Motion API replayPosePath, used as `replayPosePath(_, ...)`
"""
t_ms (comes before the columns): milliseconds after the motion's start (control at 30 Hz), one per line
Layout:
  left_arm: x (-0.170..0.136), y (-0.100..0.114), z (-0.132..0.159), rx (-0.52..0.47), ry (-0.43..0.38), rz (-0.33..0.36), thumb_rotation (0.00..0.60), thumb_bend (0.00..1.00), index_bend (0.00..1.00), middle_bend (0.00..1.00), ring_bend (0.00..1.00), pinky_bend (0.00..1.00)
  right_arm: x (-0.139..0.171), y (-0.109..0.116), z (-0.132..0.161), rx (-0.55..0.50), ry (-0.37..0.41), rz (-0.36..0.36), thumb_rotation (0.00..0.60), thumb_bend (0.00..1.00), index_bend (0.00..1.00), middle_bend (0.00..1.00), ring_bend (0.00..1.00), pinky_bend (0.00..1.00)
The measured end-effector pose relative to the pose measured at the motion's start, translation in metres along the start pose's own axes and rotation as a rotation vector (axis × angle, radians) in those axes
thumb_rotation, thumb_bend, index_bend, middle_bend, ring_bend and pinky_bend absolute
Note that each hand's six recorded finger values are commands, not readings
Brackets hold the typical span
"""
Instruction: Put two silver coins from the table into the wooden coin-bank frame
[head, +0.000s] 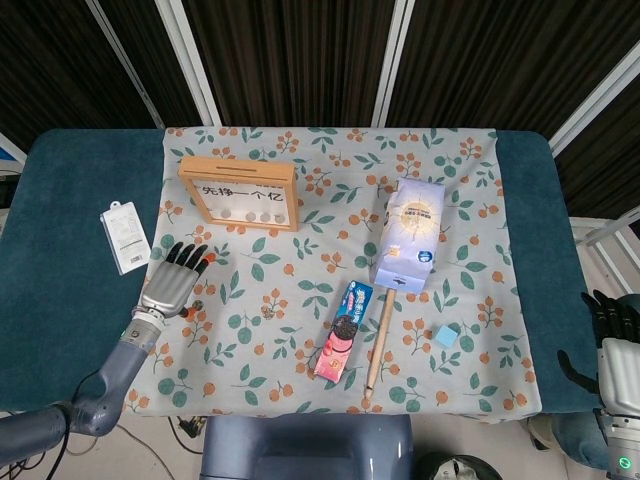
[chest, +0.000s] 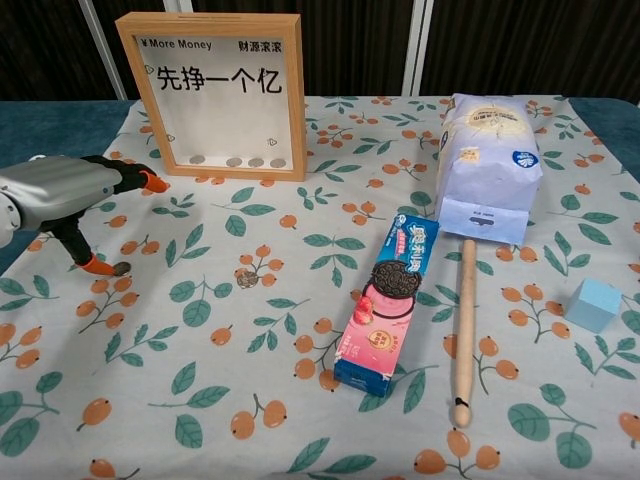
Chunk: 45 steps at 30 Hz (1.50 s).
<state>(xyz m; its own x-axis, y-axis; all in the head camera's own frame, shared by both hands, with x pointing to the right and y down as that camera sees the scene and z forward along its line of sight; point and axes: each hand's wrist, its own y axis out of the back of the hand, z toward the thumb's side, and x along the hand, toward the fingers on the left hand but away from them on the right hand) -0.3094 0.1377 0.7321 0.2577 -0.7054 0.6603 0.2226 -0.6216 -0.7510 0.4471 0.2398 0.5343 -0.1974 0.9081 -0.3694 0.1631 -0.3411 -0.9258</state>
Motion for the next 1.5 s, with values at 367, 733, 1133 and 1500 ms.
replayPosePath(367,0.001,-0.001,0.002,0.008,0.000,-0.001,0.600,0.04,0.12,0.00,0.00,0.00,0.000,0.000,-0.001,0.003,-0.009,0.010,0.600,0.37,0.11,0.09,0.05,0.00)
replayPosePath(733,0.003,-0.001,0.002,0.018,0.000,0.000,0.600,0.04,0.12,0.00,0.00,0.00,0.000,-0.001,-0.001,0.005,-0.012,0.014,0.600,0.37,0.11,0.09,0.05,0.00)
replayPosePath(1133,0.003,-0.005,0.007,0.021,-0.009,-0.012,0.600,0.04,0.13,0.00,0.00,0.00,0.000,0.000,-0.002,0.005,-0.017,0.016,0.600,0.37,0.11,0.09,0.05,0.00)
replayPosePath(1500,0.002,-0.014,0.009,0.038,-0.018,-0.036,0.600,0.04,0.14,0.00,0.00,0.00,0.000,-0.001,-0.002,0.006,-0.018,0.020,0.600,0.37,0.11,0.09,0.05,0.00)
